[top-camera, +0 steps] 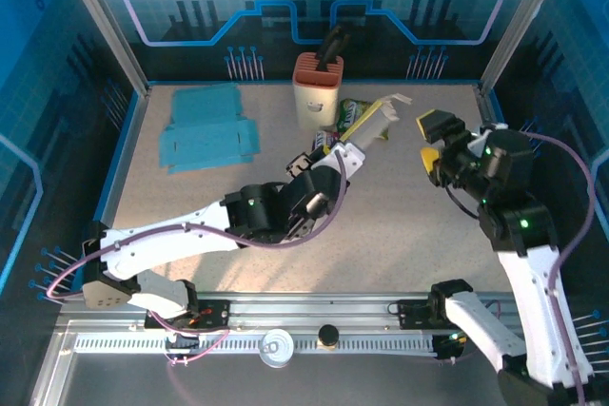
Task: Fold the paper box
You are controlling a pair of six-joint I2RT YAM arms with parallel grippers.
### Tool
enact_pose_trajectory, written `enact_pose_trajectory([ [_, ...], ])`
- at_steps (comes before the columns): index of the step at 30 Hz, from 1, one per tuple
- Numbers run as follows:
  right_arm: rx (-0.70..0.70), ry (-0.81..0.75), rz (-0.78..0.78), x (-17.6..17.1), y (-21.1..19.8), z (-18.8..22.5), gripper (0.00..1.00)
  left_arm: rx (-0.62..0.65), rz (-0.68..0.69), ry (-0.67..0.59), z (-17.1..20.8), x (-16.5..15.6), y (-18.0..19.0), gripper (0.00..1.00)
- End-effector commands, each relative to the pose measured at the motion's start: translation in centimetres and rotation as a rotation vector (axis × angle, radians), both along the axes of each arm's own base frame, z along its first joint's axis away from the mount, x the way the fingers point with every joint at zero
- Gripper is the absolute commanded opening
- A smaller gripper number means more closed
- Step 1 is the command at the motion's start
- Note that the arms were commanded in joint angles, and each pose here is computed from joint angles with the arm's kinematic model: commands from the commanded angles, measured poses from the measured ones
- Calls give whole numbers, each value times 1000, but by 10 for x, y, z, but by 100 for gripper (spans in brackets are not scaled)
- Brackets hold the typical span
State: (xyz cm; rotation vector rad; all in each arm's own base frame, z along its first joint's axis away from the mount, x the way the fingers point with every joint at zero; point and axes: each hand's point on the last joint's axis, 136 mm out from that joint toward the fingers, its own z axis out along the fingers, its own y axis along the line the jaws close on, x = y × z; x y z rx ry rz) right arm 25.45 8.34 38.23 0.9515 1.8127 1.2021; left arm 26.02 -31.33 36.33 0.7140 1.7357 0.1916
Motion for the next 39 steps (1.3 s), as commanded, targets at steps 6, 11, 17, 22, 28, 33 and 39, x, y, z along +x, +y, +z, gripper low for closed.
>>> enact_pose_trajectory([
  [6,-56,-70,78,-41,10,30,87,46,-6,235,-33,-6,-3,0],
  [11,-77,-54,122,-29,36,29,84,83,-20,244,-39,-2,-17,0],
  [17,-69,6,165,-1,64,12,73,118,-29,243,-45,2,-26,0],
  [22,-37,39,168,15,75,-2,56,107,-37,238,-44,2,-28,0],
  [28,-36,70,175,29,84,-15,43,116,-50,232,-46,1,-30,0],
  [33,-26,97,180,39,88,-26,33,113,-55,221,-45,2,-32,0],
  [39,-17,98,157,41,83,-28,7,110,-64,216,-45,2,-34,0],
])
